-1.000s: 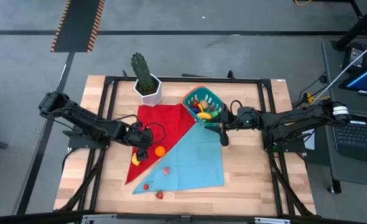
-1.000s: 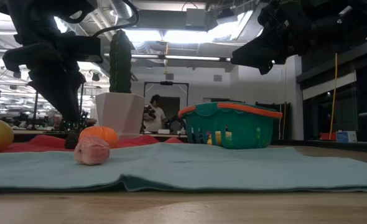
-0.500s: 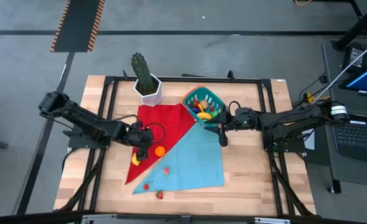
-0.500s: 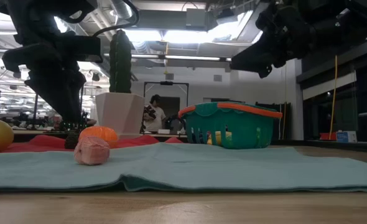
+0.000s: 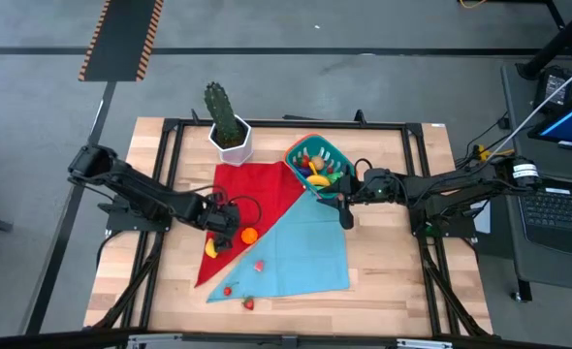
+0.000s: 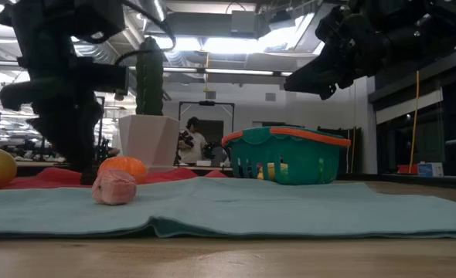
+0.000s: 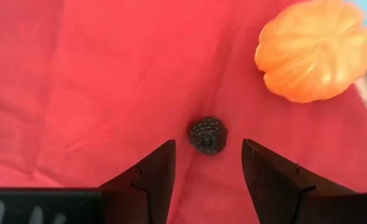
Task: Build produce basket
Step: Put the black berry into the blue basket
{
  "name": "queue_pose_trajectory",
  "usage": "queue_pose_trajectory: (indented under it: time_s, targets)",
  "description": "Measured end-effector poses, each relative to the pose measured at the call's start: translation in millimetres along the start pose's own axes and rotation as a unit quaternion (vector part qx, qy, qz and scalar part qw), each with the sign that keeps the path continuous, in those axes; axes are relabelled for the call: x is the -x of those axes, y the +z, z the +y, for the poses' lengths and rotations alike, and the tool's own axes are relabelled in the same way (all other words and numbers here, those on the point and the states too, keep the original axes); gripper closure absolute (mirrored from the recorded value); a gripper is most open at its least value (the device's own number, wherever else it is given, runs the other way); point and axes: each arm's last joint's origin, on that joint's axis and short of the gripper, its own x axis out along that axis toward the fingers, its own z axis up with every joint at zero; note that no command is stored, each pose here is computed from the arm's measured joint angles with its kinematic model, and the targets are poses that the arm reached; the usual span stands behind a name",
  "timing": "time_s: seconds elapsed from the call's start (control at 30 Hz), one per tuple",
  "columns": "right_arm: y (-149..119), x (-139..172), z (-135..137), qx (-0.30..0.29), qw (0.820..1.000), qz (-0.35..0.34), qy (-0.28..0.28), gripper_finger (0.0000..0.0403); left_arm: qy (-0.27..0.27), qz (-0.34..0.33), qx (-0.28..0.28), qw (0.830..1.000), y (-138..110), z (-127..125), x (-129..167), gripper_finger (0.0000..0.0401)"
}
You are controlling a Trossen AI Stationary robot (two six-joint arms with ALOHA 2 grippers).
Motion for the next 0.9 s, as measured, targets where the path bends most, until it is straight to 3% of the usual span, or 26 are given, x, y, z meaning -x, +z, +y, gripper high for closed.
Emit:
queue_pose_trajectory:
  time_s: [0.43,0.9]
  targets:
    - [1,0,0,0.001,1.0,-0.003,0.0,0.0273,0.008,0.015,-0.031,0.999,0,-4,-12,0.0236]
    - [1,0,0,0.0,1.0,-0.003,0.0,0.0273,-0.004,0.007,-0.026,1.0,2,-5,-13,0.0236]
